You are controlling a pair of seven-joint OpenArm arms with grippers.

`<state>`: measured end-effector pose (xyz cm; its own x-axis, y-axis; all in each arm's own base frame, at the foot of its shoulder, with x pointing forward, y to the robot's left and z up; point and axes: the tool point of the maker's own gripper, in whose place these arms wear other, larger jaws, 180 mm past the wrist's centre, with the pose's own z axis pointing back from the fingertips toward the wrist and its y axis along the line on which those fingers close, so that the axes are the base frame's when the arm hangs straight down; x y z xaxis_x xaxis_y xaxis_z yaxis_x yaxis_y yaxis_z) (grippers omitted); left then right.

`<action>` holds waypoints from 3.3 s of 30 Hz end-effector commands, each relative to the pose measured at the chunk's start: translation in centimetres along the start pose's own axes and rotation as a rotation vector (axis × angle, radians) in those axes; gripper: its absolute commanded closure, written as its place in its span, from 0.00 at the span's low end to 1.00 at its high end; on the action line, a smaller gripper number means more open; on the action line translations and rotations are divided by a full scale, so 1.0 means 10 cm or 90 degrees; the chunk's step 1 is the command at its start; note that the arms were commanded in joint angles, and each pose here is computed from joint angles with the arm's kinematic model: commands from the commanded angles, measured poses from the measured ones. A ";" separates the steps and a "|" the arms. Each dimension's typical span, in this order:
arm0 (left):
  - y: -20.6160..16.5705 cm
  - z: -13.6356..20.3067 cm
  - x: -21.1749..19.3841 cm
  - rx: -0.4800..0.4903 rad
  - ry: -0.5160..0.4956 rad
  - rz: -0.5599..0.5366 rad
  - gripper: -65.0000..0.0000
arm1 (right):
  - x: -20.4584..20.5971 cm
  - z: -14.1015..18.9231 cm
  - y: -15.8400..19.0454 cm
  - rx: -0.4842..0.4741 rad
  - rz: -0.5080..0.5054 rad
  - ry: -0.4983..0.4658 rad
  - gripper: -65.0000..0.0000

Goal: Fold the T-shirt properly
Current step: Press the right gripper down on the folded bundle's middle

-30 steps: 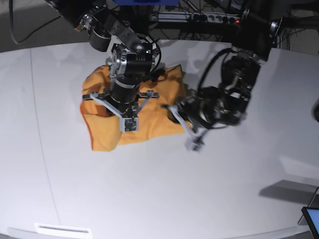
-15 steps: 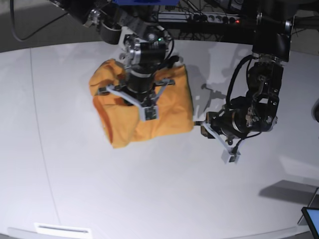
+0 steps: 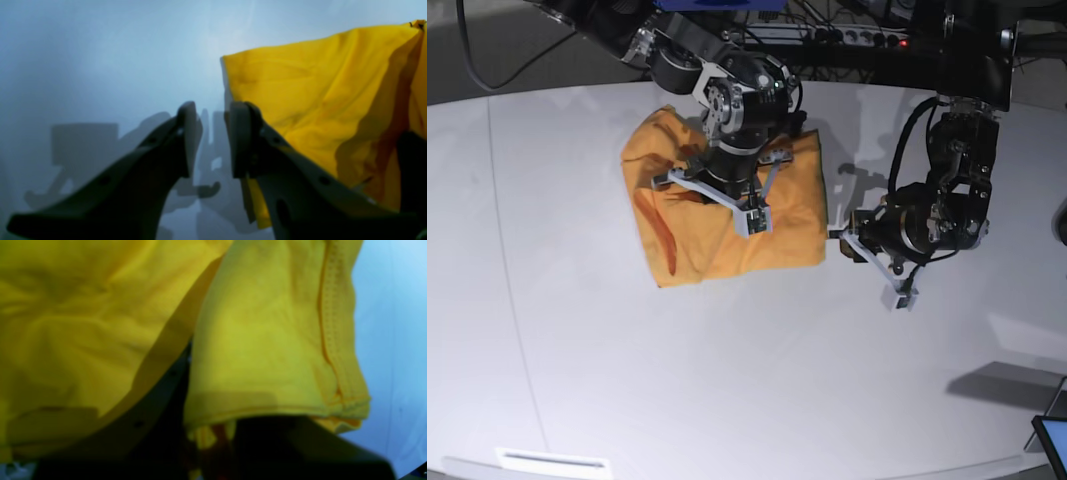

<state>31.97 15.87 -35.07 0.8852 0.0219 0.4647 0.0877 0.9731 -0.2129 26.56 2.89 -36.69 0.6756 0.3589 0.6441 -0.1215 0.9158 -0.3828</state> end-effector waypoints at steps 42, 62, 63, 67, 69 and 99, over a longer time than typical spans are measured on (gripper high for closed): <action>0.39 -0.12 0.03 0.048 0.002 0.043 0.72 | 0.41 0.58 0.42 0.066 0.043 -0.152 0.36; 0.55 -0.18 0.16 0.065 0.005 0.071 0.72 | 0.43 0.58 0.03 -0.065 0.062 -0.208 0.37; 0.58 -0.20 0.15 0.068 0.008 0.076 0.72 | 0.44 0.59 0.02 -0.071 0.063 -0.212 0.37; 0.65 -0.21 0.19 0.078 -0.010 0.080 0.72 | 0.39 0.56 -0.04 -0.084 0.057 -0.199 0.37; 0.65 -0.21 0.20 0.078 -0.014 0.080 0.72 | 0.39 0.56 -0.05 -0.083 0.052 -0.198 0.37; -0.14 -0.62 -0.23 -0.001 0.089 -0.059 0.68 | 0.56 0.82 0.05 0.046 -0.041 -0.236 0.37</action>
<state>33.80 12.87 -40.74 0.9031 -0.0887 0.4202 0.1712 0.9717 -0.1629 25.54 5.00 -29.06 0.3776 0.4037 0.8333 -0.1229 0.9139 -0.3870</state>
